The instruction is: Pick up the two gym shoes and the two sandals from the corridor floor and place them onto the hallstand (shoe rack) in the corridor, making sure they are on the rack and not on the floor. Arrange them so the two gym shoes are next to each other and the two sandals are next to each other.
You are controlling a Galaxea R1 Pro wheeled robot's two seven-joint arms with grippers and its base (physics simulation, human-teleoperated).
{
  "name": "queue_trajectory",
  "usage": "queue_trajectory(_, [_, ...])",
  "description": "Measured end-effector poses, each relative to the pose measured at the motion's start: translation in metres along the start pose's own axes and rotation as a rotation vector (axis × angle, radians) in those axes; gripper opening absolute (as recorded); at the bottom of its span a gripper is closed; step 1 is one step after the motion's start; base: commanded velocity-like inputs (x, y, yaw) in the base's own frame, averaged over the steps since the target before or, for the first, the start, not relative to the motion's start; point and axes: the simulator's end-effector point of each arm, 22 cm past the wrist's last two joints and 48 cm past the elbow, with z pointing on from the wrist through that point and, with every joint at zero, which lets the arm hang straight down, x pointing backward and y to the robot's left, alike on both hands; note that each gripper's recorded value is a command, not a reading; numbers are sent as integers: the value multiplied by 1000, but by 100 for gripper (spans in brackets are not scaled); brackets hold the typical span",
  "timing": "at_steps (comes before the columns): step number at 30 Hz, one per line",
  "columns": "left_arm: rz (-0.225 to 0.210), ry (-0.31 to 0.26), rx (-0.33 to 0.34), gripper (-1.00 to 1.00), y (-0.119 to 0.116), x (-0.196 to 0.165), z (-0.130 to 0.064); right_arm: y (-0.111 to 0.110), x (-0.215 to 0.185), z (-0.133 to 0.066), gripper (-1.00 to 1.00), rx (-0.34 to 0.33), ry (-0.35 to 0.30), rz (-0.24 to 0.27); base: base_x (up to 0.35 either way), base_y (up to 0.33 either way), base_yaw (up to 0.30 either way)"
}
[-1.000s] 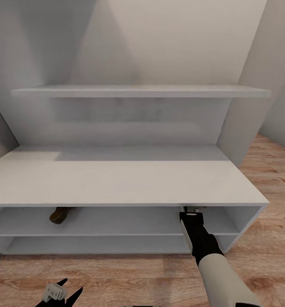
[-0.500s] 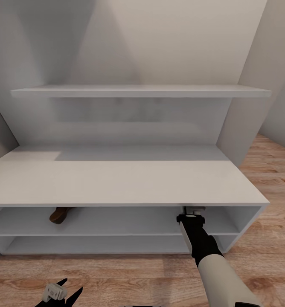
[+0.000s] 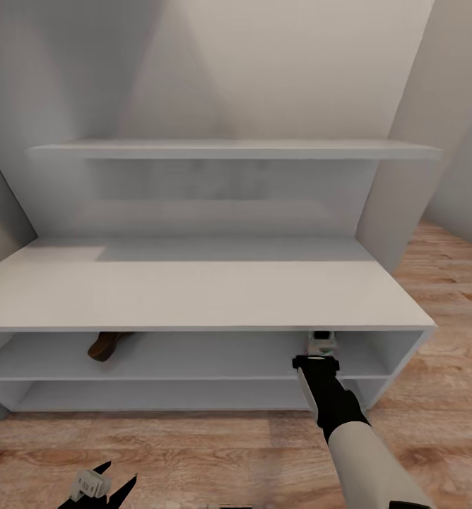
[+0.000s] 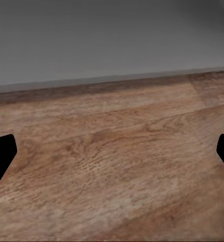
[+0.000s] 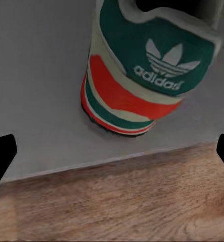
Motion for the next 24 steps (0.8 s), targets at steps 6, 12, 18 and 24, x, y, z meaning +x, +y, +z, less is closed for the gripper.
queue_trajectory(6, [0,0,0,100,0,0,0,0,0,0,100,0,0,0,-327,0,0])
queue_trajectory(12, [0,1,0,100,0,0,0,0,0,0,100,0,0,0,-336,0,0])
queue_trajectory(18, [0,1,0,100,0,0,0,0,0,0,100,0,0,0,-337,0,0])
queue_trajectory(24, [-1,1,0,100,0,0,0,0,0,0,100,0,0,0,-312,-64,0])
